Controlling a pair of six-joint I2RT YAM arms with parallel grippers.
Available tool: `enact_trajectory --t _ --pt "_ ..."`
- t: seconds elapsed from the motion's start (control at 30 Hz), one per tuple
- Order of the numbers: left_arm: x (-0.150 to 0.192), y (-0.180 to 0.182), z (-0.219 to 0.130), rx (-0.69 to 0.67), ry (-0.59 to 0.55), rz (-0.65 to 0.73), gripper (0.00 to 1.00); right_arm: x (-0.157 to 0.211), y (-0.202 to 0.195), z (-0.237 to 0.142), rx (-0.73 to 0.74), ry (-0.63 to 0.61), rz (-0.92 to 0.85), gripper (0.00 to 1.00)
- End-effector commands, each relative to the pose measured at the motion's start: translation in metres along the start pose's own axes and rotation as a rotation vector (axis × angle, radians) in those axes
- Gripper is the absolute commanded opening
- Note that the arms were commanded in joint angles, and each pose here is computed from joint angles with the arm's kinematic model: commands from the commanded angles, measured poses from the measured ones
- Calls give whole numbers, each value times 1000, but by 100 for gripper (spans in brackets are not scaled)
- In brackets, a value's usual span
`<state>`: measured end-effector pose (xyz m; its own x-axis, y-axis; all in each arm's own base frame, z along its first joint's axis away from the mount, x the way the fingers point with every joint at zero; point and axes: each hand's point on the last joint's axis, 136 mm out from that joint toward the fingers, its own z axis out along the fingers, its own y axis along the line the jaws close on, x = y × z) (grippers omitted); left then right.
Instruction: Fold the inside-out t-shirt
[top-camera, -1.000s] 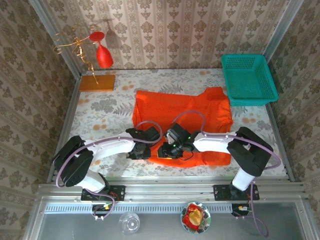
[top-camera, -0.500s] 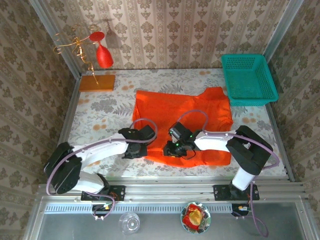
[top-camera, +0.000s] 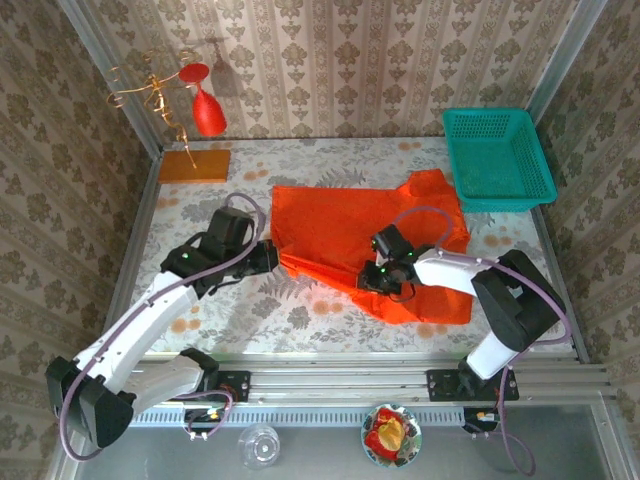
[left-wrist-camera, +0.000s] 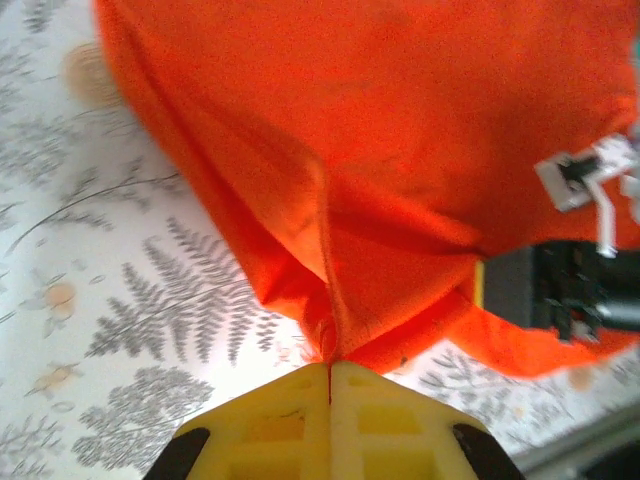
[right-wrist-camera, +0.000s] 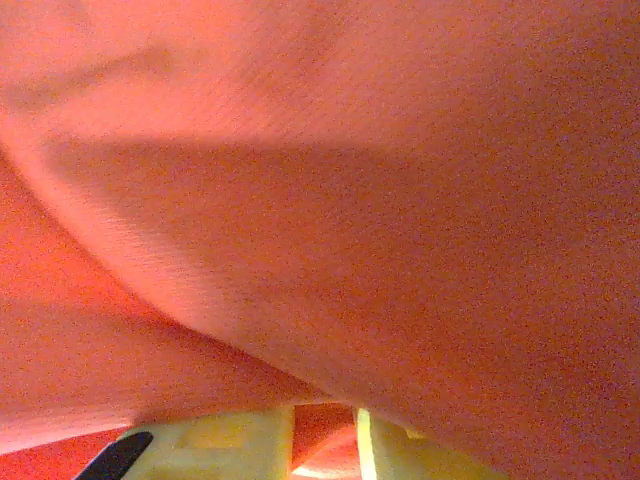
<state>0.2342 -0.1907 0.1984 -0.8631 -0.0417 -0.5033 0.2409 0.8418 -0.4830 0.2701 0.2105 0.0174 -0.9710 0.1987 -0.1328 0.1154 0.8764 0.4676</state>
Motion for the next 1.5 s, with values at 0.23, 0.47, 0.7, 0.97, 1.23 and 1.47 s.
enact_trajectory --t 0.23,0.47,0.7,0.97,1.23,1.47 --pt "-48 -26 -32 202 -117 126 0 -17 -10 -59 80 -98 -27 29" --pt "-54 111 -27 -321 -66 -120 0 -13 -37 -120 203 -201 -35 40" --pt "-36 168 -7 -402 17 -241 0 30 -99 -142 401 -172 74 48" --pt "-30 178 -3 -387 26 -272 0 86 -95 -101 244 -37 149 56" --pt "-34 170 -4 -345 3 -280 0 70 -75 -82 141 -59 159 18" --pt "-39 172 -5 -355 -2 -269 0 -10 -20 -125 52 -223 84 0"
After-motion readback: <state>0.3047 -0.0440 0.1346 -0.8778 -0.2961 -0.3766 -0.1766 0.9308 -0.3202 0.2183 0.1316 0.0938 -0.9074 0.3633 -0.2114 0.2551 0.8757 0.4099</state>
